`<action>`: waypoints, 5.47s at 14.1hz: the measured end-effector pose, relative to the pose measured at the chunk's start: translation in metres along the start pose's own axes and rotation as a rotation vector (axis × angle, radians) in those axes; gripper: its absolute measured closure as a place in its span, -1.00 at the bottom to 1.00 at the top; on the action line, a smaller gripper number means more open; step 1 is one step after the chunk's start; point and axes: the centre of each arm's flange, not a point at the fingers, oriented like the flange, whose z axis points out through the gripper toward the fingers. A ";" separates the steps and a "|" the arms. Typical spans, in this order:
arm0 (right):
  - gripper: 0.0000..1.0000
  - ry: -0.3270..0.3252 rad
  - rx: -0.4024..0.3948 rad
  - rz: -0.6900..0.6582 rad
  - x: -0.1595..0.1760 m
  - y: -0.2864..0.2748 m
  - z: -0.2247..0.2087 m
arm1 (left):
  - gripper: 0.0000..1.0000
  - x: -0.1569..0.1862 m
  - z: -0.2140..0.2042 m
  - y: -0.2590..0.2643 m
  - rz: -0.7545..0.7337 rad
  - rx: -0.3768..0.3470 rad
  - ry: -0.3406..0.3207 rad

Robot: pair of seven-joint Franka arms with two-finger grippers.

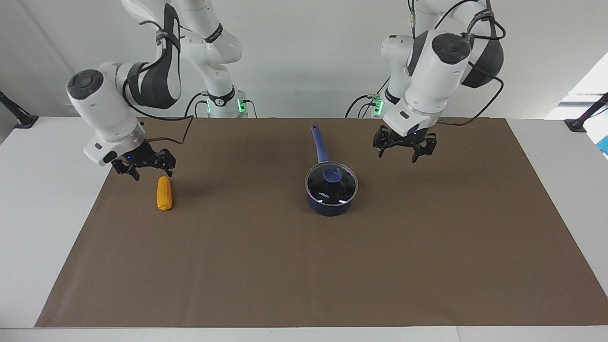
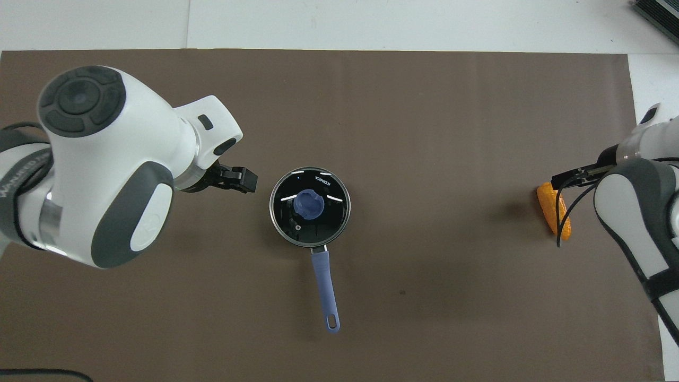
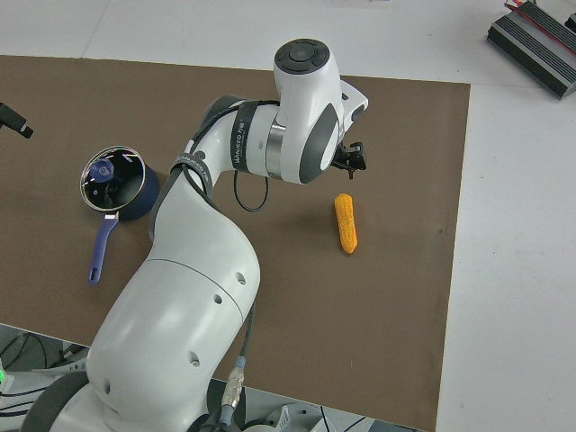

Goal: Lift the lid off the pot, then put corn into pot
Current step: 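Grasp the lid knob with the left gripper while the right gripper reaches the corn, then lift the lid off with the left gripper while the right gripper lifts the corn, then set the lid down with the left gripper while the right gripper carries corn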

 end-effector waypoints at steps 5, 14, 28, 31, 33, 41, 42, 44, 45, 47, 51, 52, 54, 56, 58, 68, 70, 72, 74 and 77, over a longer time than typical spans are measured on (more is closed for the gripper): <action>-1.00 -0.045 0.010 -0.096 -0.008 0.015 0.072 | -1.00 0.013 0.067 0.072 -0.080 0.004 0.010; -0.88 -0.064 0.018 -0.126 -0.025 0.012 0.110 | -1.00 0.004 0.098 0.128 -0.129 0.010 0.035; 0.28 -0.004 -0.007 -0.076 -0.007 0.011 0.078 | -0.91 -0.011 0.123 0.137 -0.147 0.011 0.033; 0.28 -0.013 0.001 0.001 0.013 -0.020 0.027 | -0.26 -0.011 0.123 0.137 -0.146 0.013 0.031; 0.28 -0.032 0.008 0.021 0.017 -0.028 -0.015 | -0.26 -0.011 0.123 0.136 -0.147 0.015 0.027; 0.28 -0.047 0.022 0.079 -0.005 -0.065 -0.126 | -0.25 0.007 0.062 0.097 -0.215 0.006 0.069; 0.28 -0.042 0.015 0.091 -0.001 -0.081 -0.131 | -0.25 0.011 0.055 0.081 -0.230 0.005 0.074; 0.28 -0.044 -0.011 0.106 0.006 -0.122 -0.131 | -0.25 0.018 0.044 0.045 -0.229 0.009 0.076; 0.28 -0.048 -0.016 0.112 0.010 -0.144 -0.128 | -0.25 0.022 0.040 0.024 -0.228 0.012 0.073; 0.28 -0.066 -0.025 0.132 0.018 -0.190 -0.116 | -0.25 0.029 0.035 -0.015 -0.242 0.015 0.074; 0.28 -0.061 -0.047 0.174 0.053 -0.284 -0.098 | -0.25 0.037 0.036 -0.094 -0.232 0.025 0.062; 0.28 -0.063 -0.052 0.172 0.059 -0.306 -0.090 | -0.25 0.038 0.037 -0.116 -0.229 0.027 0.058; 0.28 -0.066 -0.064 0.180 0.070 -0.352 -0.071 | -0.25 0.035 0.042 -0.163 -0.221 0.032 0.043; 0.28 -0.062 -0.056 0.196 0.080 -0.392 -0.059 | -0.25 0.026 0.052 -0.203 -0.212 0.033 0.017; 0.28 -0.046 -0.031 0.199 0.091 -0.423 -0.048 | -0.25 0.012 0.069 -0.236 -0.221 0.031 -0.014; 0.28 -0.013 0.043 0.155 0.087 -0.517 0.000 | -0.46 -0.036 0.169 -0.291 -0.255 0.037 0.050; 0.28 -0.005 0.049 0.156 0.089 -0.518 0.009 | -0.85 -0.035 0.166 -0.291 -0.254 0.038 0.058; 0.28 -0.006 0.049 0.157 0.090 -0.519 0.021 | -1.00 -0.032 0.162 -0.289 -0.250 0.038 0.067; 0.28 -0.014 0.045 0.155 0.089 -0.520 0.031 | -1.00 -0.024 0.149 -0.286 -0.253 0.037 0.076; 0.28 -0.020 0.042 0.143 0.084 -0.528 0.047 | -1.00 -0.006 0.110 -0.279 -0.272 0.023 0.072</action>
